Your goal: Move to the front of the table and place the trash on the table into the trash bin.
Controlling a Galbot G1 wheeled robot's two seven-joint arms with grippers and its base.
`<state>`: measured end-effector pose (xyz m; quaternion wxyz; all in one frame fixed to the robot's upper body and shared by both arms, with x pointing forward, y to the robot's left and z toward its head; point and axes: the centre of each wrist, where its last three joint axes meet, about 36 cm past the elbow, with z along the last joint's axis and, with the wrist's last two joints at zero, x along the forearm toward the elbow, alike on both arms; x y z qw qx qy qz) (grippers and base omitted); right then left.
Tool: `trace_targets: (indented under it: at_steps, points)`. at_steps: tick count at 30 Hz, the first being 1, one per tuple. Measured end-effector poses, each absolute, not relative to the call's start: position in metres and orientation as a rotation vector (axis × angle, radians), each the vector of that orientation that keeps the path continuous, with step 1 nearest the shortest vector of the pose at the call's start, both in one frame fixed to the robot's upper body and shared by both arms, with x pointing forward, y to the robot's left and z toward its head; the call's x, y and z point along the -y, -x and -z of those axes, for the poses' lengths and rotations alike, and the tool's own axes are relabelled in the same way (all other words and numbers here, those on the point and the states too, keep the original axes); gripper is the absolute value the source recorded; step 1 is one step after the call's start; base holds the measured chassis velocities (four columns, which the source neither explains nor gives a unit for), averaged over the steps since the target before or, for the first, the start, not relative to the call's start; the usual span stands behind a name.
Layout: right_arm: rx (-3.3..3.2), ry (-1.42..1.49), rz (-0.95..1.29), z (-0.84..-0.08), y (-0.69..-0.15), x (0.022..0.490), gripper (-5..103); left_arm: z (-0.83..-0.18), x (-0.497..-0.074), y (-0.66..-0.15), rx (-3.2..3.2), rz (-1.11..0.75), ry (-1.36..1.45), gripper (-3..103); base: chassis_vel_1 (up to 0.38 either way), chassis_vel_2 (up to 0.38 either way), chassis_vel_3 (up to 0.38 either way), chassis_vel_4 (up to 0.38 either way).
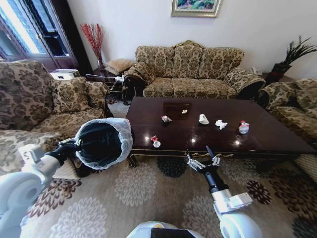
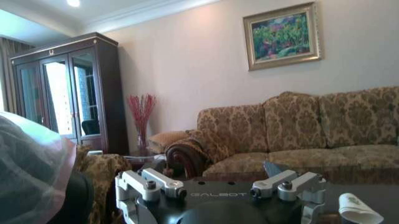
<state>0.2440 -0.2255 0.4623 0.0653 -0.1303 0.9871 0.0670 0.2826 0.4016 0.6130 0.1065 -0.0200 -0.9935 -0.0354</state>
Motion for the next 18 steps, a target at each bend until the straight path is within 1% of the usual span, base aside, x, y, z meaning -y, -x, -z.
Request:
trace_targets:
  at_steps: [4,7,9,12,15,18]
  points:
    - [-3.017,0.412,-0.271,-0.447,-0.251,0.224,100,-0.615,-0.4,-0.282,2.926,0.117,0.068,0,-0.258,0.251,0.254,-0.253]
    - [-3.103,0.465,-0.326,-0.424,-0.255,0.216,100,-0.621,-0.4,-0.28,2.934,0.138,0.077,0,-0.182,0.177,0.186,-0.143]
    - [-3.119,0.483,-0.335,-0.418,-0.255,0.213,100,-0.622,-0.4,-0.28,2.937,0.139,0.077,0,-0.121,0.169,0.069,-0.08]
    - [-3.165,0.66,-0.355,-0.389,-0.251,0.204,100,-0.631,-0.402,-0.277,2.955,0.14,0.077,0,-0.024,0.018,0.01,-0.01]
    - [-3.164,0.732,-0.317,-0.378,-0.251,0.202,100,-0.633,-0.402,-0.275,2.954,0.147,0.074,0,0.0,0.0,0.0,0.0]
    - [-3.121,0.821,-0.229,-0.367,-0.271,0.191,100,-0.633,-0.401,-0.274,2.953,0.15,0.078,0,0.052,-0.024,-0.031,0.026]
